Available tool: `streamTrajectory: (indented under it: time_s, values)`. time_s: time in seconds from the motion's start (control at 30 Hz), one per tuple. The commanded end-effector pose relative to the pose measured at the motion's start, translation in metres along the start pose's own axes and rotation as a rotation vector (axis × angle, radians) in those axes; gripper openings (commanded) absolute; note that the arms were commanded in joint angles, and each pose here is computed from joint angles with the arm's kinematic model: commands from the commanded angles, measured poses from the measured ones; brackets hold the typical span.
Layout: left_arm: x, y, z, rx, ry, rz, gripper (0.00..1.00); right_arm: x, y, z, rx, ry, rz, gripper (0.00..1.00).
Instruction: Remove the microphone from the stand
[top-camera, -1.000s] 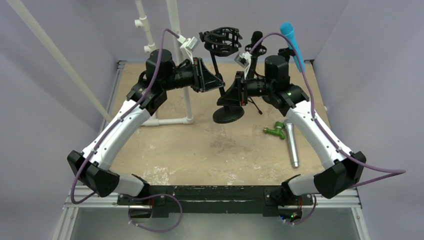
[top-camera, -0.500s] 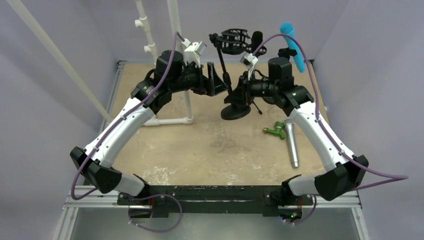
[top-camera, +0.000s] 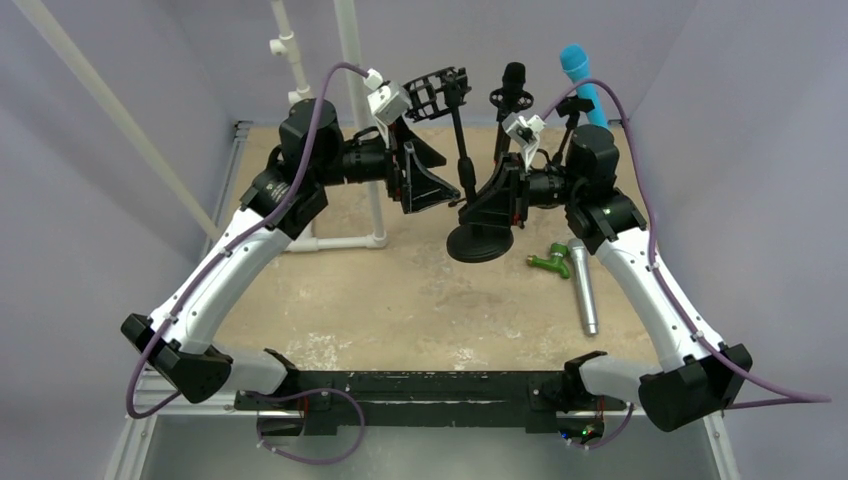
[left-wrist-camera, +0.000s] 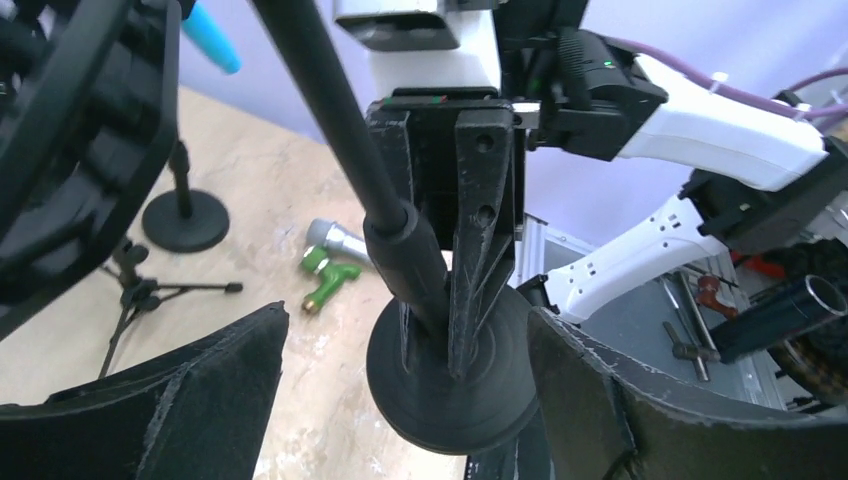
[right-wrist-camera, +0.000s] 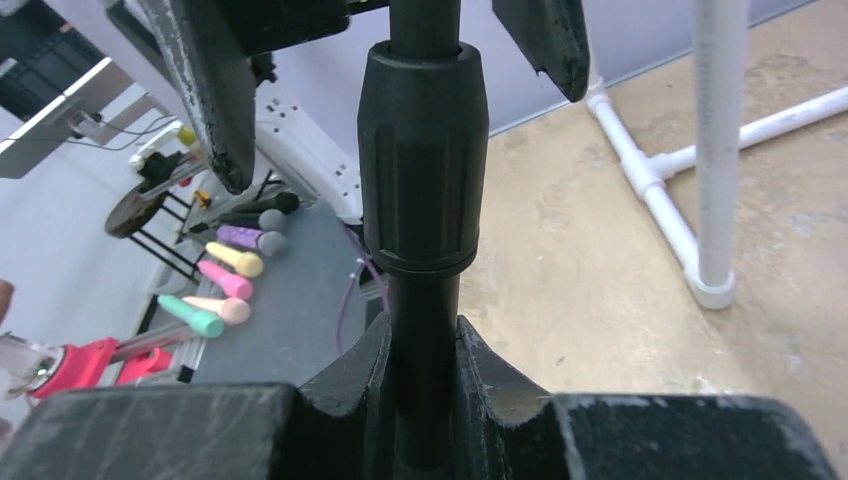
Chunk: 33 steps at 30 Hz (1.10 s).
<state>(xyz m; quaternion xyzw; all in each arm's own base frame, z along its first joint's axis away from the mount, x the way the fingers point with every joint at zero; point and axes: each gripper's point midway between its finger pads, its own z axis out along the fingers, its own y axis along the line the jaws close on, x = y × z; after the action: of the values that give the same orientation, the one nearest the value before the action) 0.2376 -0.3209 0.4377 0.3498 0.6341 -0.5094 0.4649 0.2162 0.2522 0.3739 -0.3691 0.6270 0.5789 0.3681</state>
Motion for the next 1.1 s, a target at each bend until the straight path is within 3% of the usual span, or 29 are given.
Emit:
streamTrajectory:
  time_s: [0.0, 0.6, 0.67, 0.8, 0.97, 1.07]
  values:
    - [-0.018, -0.022, 0.008, 0.164, -0.054, 0.049, 0.83, -0.014, 0.035, -0.007, -0.125, -0.019, -0.115, 0.0]
    - [-0.012, -0.022, 0.039, 0.226, -0.052, -0.051, 0.39, -0.014, 0.021, -0.005, -0.074, -0.047, -0.092, 0.0]
    - [-0.013, -0.019, 0.042, 0.21, -0.056, -0.071, 0.3, -0.013, 0.018, -0.005, -0.052, -0.048, -0.095, 0.0]
    - [-0.012, -0.004, 0.05, 0.117, -0.054, -0.146, 0.0, -0.004, -0.005, -0.007, 0.08, -0.028, -0.121, 0.0]
    - [-0.002, 0.03, 0.051, -0.168, -0.029, -0.287, 0.01, -0.001, -0.044, -0.019, 0.324, -0.007, -0.153, 0.0]
    - [0.007, 0.044, 0.049, -0.297, -0.004, -0.345, 0.16, 0.0, -0.069, -0.029, 0.465, 0.003, -0.168, 0.0]
